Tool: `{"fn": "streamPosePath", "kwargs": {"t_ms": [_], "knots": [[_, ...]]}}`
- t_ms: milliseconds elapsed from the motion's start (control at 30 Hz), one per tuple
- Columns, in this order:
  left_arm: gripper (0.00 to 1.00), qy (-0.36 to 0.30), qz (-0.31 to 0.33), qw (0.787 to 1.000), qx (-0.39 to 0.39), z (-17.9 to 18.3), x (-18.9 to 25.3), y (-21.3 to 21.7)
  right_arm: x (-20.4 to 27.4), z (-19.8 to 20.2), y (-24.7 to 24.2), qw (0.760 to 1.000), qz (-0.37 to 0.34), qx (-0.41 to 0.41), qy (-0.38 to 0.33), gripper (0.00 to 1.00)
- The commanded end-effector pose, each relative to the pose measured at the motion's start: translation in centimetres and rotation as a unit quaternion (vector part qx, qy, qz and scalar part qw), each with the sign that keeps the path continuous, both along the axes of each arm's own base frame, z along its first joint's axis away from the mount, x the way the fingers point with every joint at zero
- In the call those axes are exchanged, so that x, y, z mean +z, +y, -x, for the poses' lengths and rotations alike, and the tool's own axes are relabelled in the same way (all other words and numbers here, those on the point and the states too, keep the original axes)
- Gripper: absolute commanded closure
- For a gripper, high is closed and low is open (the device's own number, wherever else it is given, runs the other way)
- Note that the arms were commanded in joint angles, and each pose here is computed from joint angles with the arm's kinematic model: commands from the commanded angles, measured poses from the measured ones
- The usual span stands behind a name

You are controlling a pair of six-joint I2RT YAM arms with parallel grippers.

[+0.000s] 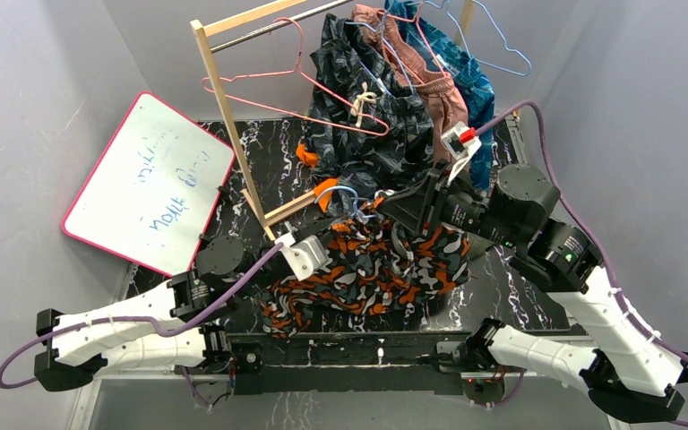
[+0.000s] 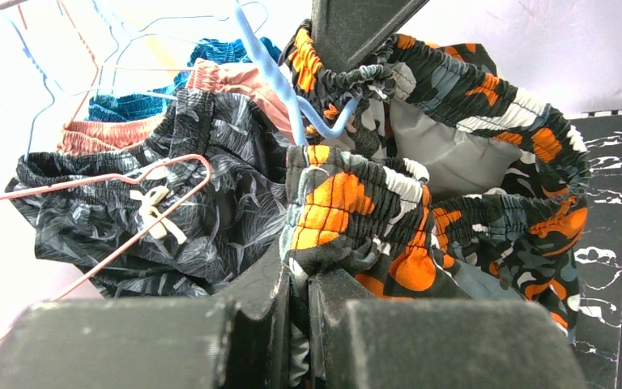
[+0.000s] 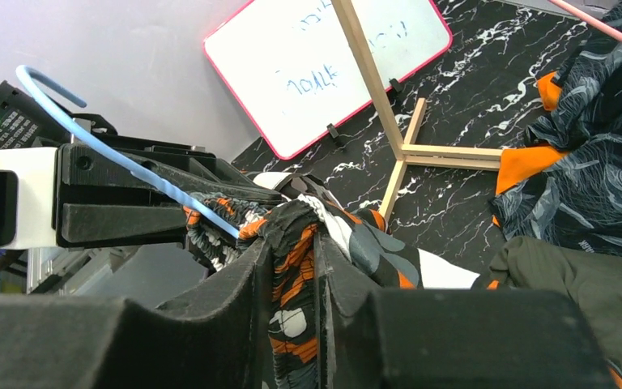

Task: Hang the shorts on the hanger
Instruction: Hang the shorts on the hanger.

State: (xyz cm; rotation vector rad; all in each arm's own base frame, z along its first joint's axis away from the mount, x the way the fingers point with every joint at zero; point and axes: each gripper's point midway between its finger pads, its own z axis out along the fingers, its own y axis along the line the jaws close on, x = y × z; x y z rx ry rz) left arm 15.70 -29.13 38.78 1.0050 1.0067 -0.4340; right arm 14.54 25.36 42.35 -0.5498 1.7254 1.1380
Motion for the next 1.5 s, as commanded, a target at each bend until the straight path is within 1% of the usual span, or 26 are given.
{"fn": "streamPosePath", "kwargs": {"t_ms": [0, 100, 367, 633, 900, 1200, 1367, 1467], "knots": [[1.00, -0.026, 0.141, 0.990, -0.013, 1.1, 7.2, 2.2, 0.1, 1.2, 0.0, 1.000, 0.008, 0.027, -0.007, 0.67], [1.00, -0.024, 0.143, 0.989, -0.015, 1.2, 7.1, 2.2, 0.7, 1.2, -0.4, 1.000, 0.002, 0.021, -0.019, 0.61], [1.00, -0.024, 0.144, 0.989, -0.018, 1.4, 6.6, 2.4, 4.2, 2.0, -1.8, 0.997, -0.024, 0.018, -0.070, 0.40], [1.00, -0.028, 0.154, 0.987, -0.022, 1.7, 6.5, 3.1, 7.6, 2.9, -3.4, 0.991, -0.042, 0.014, -0.128, 0.29], [1.00, -0.030, 0.162, 0.986, -0.024, 2.0, 6.5, 3.6, 9.9, 3.3, -4.4, 0.984, -0.050, 0.008, -0.172, 0.26], [1.00, -0.030, 0.147, 0.988, -0.035, 2.4, 6.4, 3.5, 11.4, 3.1, -5.0, 0.974, -0.052, -0.004, -0.221, 0.26], [1.00, -0.030, 0.151, 0.988, -0.034, 2.5, 6.6, 4.0, 12.3, 3.3, -5.2, 0.967, -0.051, 0.000, -0.250, 0.26], [1.00, -0.030, 0.149, 0.988, -0.034, 2.6, 6.6, 4.1, 12.6, 3.4, -4.7, 0.966, -0.047, 0.011, -0.254, 0.27]]}}
